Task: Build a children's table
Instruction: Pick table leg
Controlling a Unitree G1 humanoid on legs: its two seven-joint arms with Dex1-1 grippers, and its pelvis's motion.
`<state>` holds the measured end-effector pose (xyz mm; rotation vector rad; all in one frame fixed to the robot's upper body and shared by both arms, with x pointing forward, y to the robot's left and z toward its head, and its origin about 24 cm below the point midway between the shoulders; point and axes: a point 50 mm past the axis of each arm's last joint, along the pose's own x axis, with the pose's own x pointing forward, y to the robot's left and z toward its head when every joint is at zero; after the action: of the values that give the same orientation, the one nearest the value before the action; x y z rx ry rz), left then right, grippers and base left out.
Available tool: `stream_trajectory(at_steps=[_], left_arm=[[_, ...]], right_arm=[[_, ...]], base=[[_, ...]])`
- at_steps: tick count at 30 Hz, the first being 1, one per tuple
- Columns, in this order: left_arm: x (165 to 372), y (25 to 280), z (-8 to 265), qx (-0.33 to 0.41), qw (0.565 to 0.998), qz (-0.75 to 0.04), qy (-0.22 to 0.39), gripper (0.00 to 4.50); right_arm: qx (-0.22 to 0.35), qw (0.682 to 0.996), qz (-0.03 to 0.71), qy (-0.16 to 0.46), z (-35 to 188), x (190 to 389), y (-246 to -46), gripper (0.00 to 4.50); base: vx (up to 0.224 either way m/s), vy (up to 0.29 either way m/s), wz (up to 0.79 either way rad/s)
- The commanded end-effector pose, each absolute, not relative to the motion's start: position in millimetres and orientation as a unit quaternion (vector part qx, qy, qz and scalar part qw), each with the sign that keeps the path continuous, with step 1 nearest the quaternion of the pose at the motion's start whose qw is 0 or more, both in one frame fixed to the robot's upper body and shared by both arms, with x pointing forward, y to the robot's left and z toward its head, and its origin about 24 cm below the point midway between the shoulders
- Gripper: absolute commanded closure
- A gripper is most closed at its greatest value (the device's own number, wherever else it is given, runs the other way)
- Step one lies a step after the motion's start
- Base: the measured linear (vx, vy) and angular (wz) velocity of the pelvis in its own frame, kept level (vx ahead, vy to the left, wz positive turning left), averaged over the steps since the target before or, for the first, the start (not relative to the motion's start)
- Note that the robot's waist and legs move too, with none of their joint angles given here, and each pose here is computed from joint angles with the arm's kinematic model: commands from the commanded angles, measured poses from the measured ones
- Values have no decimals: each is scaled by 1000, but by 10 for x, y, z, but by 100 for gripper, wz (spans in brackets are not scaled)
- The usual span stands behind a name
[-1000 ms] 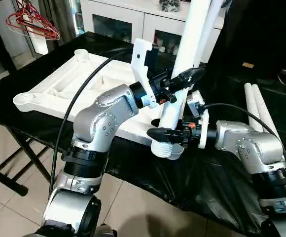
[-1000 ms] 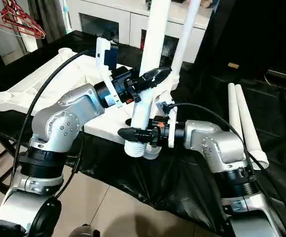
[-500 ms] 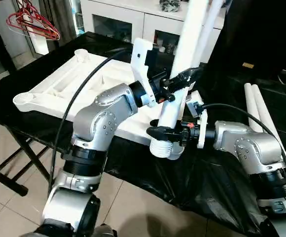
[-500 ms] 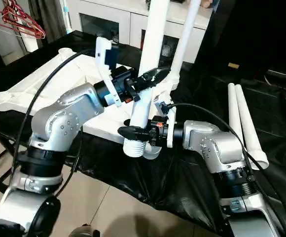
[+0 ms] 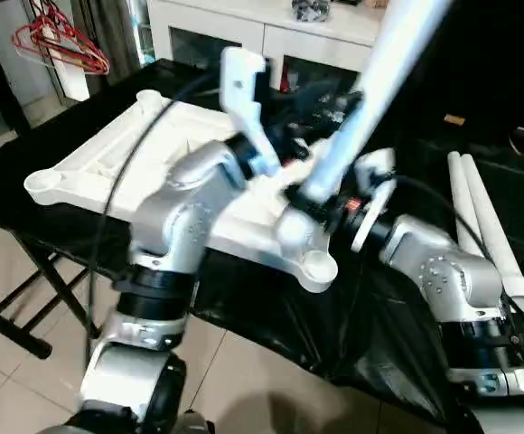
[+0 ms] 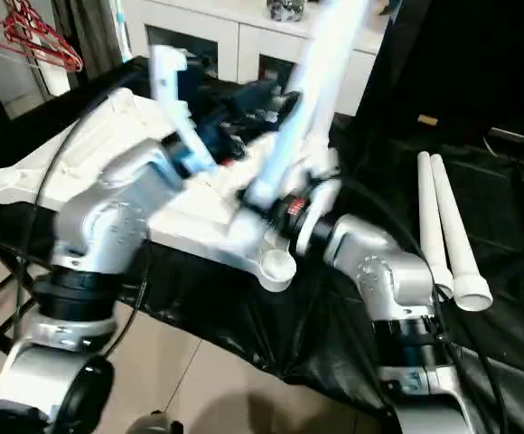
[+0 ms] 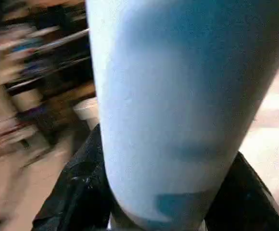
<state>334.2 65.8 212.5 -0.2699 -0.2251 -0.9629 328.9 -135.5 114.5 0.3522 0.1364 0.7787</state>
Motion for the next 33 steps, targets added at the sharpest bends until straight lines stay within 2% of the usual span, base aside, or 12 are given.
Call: stream_trajectory(at_steps=[1,4,6,8,11,12,14,18,22,26,30,33], left_arm=[[3389,787,2052,-114,881,-448,-98,160],[3453,896,1940,-64,896,-432,-78,160],[3533,1009,1554,95,899,-426,-14,160],[3544,1032,1429,132,892,-432,5,160],[3556,1041,1272,155,880,-448,30,160],[3544,1030,1111,176,855,-484,57,133],[3541,1030,1087,178,851,-490,63,126],[3504,1111,794,240,780,-561,142,84],[3537,1151,746,253,752,-586,165,84],[3565,1157,750,245,748,-591,175,84],[3596,1155,719,277,740,-586,179,84],[3600,1124,713,261,738,-594,186,113]], right_arm=[[127,945,298,53,1168,3368,-1609,258],[109,953,276,60,1129,3355,-1696,258],[79,959,264,62,1073,3317,-1747,258],[73,961,259,65,1046,3310,-1756,258],[69,963,249,70,1003,3306,-1773,258],[64,965,244,76,966,3298,-1786,258],[63,965,244,76,963,3297,-1788,258],[60,963,251,79,956,3251,-1788,258],[60,963,250,84,926,3210,-1813,258],[60,963,249,88,905,3194,-1816,258],[57,962,253,88,907,3168,-1790,258],[58,961,254,88,909,3145,-1795,258]], base=[[0,0,0],[0,0,0],[0,0,0],[0,0,0],[0,0,0],[0,0,0],[0,0,0],[0,0,0],[0,0,0],[0,0,0],[0,0,0],[0,0,0]])
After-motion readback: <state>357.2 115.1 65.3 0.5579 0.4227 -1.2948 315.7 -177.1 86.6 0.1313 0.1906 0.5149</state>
